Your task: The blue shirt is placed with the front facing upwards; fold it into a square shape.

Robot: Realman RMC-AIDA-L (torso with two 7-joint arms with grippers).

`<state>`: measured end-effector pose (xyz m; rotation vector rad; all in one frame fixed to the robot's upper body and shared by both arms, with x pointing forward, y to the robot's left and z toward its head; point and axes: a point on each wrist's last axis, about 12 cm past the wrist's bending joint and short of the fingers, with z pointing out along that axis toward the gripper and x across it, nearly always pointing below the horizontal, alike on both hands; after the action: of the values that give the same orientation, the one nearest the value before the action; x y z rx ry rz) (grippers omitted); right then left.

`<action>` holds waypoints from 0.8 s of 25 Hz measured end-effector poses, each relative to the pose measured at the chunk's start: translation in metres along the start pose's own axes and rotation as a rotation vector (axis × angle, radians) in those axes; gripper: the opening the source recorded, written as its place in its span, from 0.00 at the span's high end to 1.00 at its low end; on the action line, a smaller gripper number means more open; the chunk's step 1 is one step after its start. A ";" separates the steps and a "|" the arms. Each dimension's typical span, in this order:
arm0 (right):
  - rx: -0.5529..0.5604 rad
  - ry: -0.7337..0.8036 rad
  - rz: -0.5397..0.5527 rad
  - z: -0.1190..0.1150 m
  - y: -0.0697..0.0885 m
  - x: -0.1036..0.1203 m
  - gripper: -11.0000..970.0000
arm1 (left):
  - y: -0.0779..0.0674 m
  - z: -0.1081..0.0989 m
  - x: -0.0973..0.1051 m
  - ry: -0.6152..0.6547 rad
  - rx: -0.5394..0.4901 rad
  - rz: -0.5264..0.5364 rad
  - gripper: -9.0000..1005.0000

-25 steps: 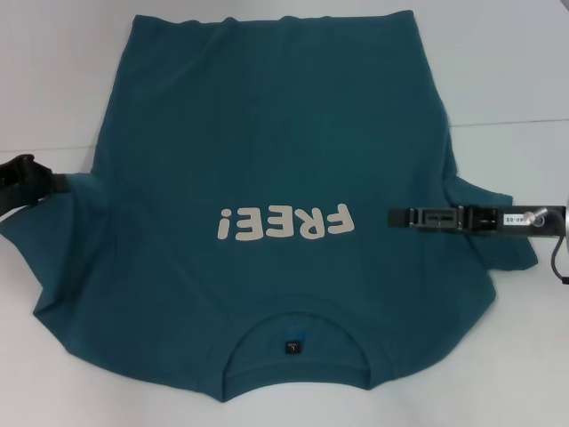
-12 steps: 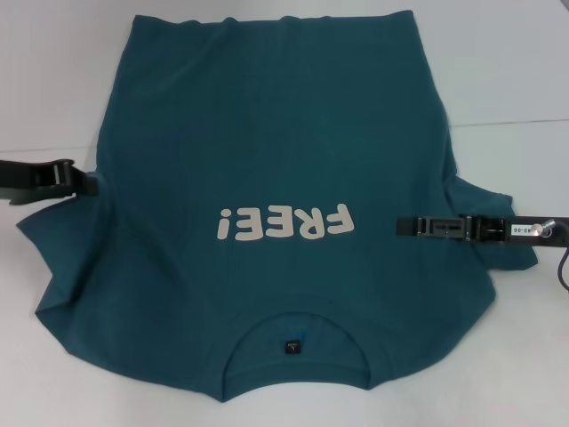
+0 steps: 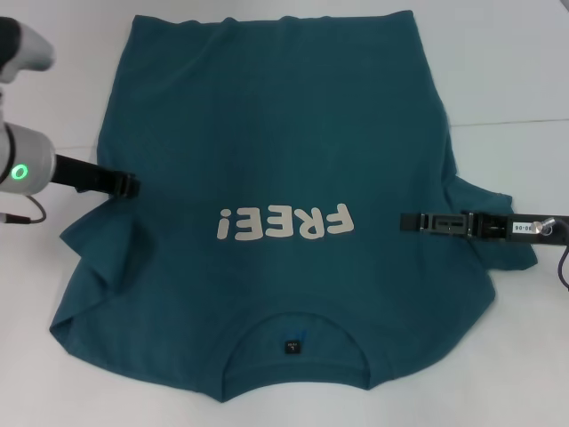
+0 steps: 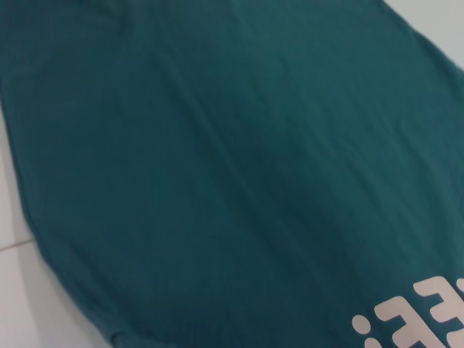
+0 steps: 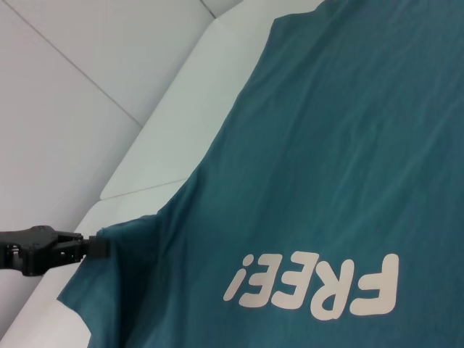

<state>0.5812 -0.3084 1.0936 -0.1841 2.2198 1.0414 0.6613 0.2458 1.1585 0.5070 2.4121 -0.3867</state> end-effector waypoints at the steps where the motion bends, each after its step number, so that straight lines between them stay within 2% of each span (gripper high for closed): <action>1: 0.001 -0.001 0.001 0.000 0.000 0.000 0.03 | -0.003 0.002 -0.001 0.002 -0.005 0.016 0.99; 14: 0.014 -0.019 0.009 -0.003 -0.003 -0.001 0.03 | -0.022 0.017 -0.005 0.052 -0.021 0.105 0.99; 20: 0.018 -0.019 0.017 -0.004 -0.005 0.002 0.03 | -0.034 0.027 0.000 0.104 -0.059 0.209 0.99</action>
<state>0.5796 -0.3141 1.0913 -0.1469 2.2161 1.0272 0.6604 0.2051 1.1428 0.7608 2.4311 -0.2027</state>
